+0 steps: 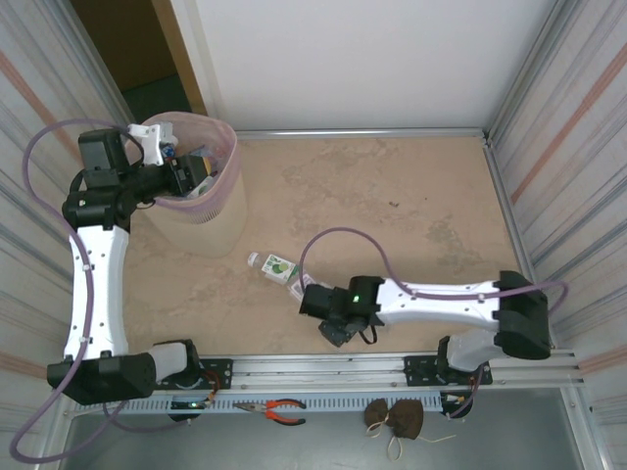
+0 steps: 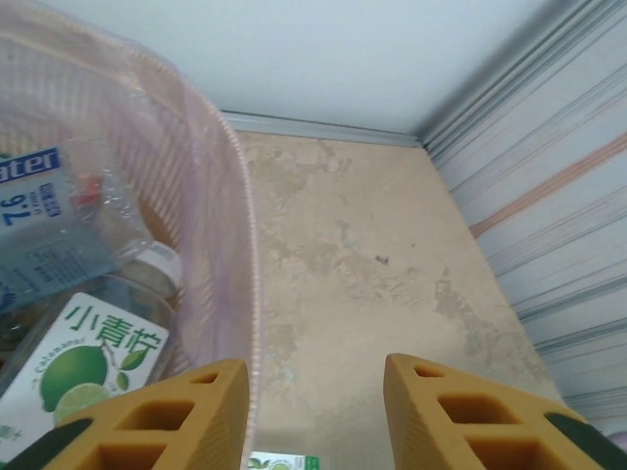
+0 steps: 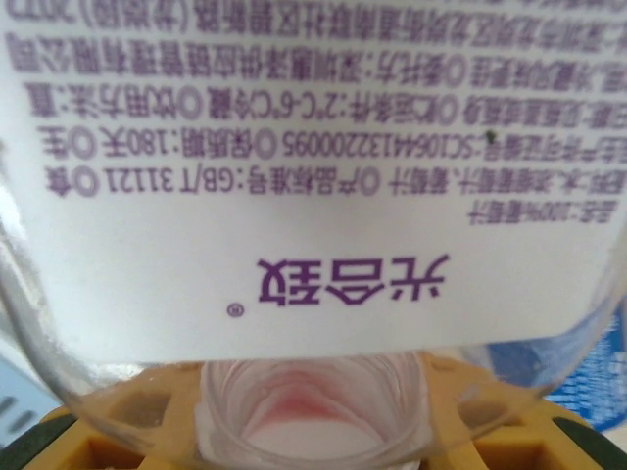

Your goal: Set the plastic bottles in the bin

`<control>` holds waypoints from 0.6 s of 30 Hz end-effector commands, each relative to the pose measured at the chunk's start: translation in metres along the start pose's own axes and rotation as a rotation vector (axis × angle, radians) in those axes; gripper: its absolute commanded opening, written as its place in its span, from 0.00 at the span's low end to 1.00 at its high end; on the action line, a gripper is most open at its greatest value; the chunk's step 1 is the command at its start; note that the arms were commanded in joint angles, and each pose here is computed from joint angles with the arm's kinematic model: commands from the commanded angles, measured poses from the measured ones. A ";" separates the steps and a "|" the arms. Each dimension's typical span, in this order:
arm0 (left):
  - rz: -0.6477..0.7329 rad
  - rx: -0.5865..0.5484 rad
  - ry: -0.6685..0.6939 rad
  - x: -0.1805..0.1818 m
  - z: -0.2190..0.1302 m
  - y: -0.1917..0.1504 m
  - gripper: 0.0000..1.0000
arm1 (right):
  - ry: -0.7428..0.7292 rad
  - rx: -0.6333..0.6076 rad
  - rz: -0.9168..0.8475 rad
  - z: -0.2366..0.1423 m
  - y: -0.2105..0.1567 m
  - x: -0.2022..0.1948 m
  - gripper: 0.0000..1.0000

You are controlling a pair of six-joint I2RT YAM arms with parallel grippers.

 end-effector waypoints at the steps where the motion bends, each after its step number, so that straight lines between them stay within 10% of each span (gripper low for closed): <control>1: 0.017 -0.092 -0.119 -0.018 -0.007 0.010 0.43 | 0.074 -0.133 0.064 -0.036 0.024 -0.008 0.36; 18: 0.143 -0.268 -0.408 -0.080 -0.007 0.029 0.78 | 0.429 -0.712 0.296 -0.159 0.119 -0.070 0.32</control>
Point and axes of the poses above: each hand's point on the last joint's axis, 136 mm out from that joint toward the fingers, its own z axis out along the fingers, its own x axis along the line the jaws close on, y = z × x, the point moved 7 cm from there along -z, back along the fingers, and after that the axes turned 6 degrees about z, right-handed, at the moved point
